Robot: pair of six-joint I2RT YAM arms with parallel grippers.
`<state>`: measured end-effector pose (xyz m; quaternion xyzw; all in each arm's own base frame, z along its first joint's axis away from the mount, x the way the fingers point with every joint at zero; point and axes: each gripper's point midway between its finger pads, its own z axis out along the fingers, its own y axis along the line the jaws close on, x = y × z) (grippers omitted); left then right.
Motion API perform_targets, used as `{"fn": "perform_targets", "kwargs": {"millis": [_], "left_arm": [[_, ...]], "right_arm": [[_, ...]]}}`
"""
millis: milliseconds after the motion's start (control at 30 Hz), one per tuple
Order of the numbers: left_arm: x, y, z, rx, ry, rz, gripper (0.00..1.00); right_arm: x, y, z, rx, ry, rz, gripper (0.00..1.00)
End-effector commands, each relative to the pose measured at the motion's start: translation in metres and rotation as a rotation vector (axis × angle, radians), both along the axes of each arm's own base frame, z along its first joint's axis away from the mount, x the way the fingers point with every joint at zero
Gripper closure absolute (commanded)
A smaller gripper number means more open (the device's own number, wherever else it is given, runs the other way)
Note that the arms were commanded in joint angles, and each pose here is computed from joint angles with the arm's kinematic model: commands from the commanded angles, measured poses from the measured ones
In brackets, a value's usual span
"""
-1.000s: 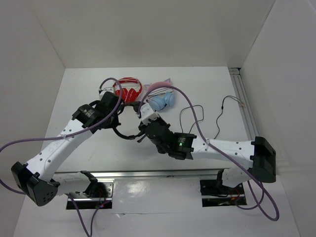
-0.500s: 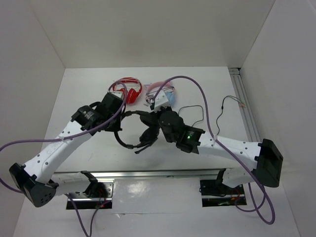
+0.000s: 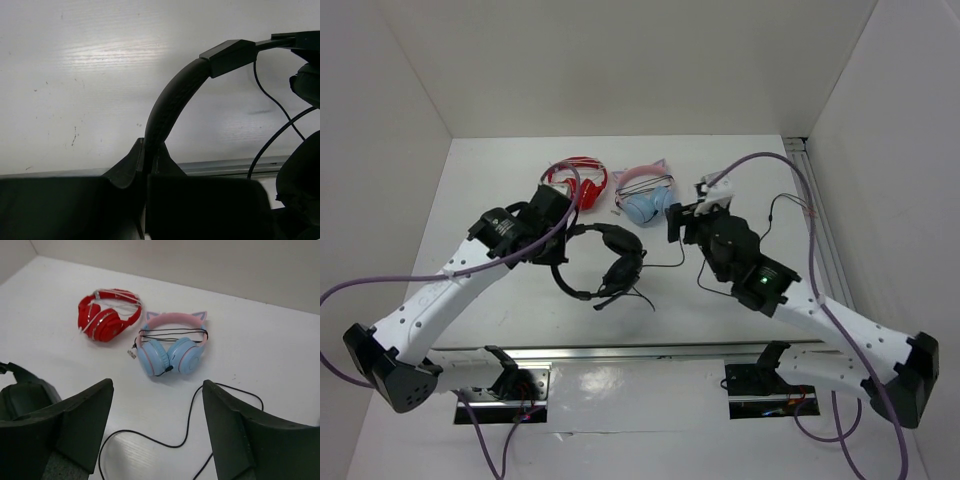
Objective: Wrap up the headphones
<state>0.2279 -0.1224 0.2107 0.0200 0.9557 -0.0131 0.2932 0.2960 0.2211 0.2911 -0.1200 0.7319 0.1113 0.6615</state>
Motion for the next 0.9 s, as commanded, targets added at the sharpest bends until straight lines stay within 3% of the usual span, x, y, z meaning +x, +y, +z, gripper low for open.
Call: {"fn": "perform_targets", "kwargs": {"millis": [0, 100, 267, 333, 367, 733, 867], "left_arm": [[0.02, -0.005, 0.034, -0.066, -0.1, 0.088, 1.0], [0.028, -0.005, 0.064, -0.12, -0.161, 0.142, 1.0], [0.035, 0.001, 0.103, -0.144, -0.232, 0.202, 1.0], [0.04, -0.003, 0.115, -0.156, -0.246, 0.202, 1.0], [0.039, -0.002, 0.117, -0.151, -0.241, 0.202, 1.0], [0.045, -0.006, 0.146, -0.197, -0.289, 0.21, 1.0], [0.041, -0.006, 0.156, -0.216, -0.299, 0.205, 1.0]], "right_arm": [[-0.017, -0.014, -0.016, 0.043, 0.089, 0.055, 0.21], [-0.036, -0.006, -0.056, 0.029, 0.156, 0.171, 0.19], [-0.081, 0.027, -0.078, 0.066, 0.152, 0.523, 0.16], [-0.087, 0.03, -0.088, 0.062, 0.17, 0.56, 0.16], [-0.09, 0.035, -0.093, 0.065, 0.175, 0.592, 0.03], [-0.091, 0.05, -0.112, 0.15, 0.072, 0.661, 0.03], [-0.066, 0.05, -0.131, 0.156, 0.063, 0.554, 0.03]]}}
